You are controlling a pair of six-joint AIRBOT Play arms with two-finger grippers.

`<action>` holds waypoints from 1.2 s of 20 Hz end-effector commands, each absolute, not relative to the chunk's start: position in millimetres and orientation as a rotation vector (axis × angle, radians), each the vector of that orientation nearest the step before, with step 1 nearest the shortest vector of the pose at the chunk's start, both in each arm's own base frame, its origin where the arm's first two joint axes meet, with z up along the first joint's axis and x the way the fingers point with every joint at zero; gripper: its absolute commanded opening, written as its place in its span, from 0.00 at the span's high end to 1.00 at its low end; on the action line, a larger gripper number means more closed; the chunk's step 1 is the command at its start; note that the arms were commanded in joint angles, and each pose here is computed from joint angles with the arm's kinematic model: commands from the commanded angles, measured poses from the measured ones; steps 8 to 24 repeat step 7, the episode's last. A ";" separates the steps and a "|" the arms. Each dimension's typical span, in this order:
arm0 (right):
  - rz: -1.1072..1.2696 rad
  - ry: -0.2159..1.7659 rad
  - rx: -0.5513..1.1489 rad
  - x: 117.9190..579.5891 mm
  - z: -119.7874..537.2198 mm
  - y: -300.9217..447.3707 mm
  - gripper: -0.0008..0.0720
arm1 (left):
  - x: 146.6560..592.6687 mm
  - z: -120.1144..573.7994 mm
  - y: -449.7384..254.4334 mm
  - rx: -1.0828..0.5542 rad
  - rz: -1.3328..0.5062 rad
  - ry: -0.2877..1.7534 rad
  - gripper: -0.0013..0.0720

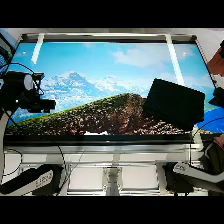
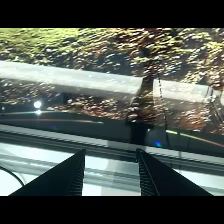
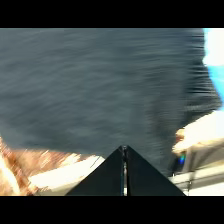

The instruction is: Fold the clothes and pants, and hang the long-sleeved shirts on hangers.

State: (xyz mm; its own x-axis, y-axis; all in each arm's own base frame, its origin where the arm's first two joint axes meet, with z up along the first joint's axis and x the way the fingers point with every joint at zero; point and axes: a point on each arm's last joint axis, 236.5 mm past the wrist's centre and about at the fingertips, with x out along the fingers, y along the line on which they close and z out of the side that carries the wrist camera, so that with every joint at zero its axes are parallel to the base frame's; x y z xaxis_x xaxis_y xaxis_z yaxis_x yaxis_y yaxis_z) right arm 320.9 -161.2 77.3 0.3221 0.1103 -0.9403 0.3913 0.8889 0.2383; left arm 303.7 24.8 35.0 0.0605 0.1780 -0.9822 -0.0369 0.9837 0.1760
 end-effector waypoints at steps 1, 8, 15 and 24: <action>-0.008 1.204 0.348 317.5 100.2 -88.2 0.95 | 303.6 35.0 25.2 0.113 0.164 1.503 0.51; 0.243 1.401 0.241 250.4 37.9 21.0 0.94 | 303.6 35.0 25.0 0.113 0.164 1.502 0.51; 0.243 1.401 0.241 250.4 37.9 21.0 0.94 | 303.6 35.0 25.0 0.113 0.164 1.502 0.51; 0.243 1.401 0.241 250.4 37.9 21.0 0.94 | 303.6 35.0 25.0 0.113 0.164 1.502 0.51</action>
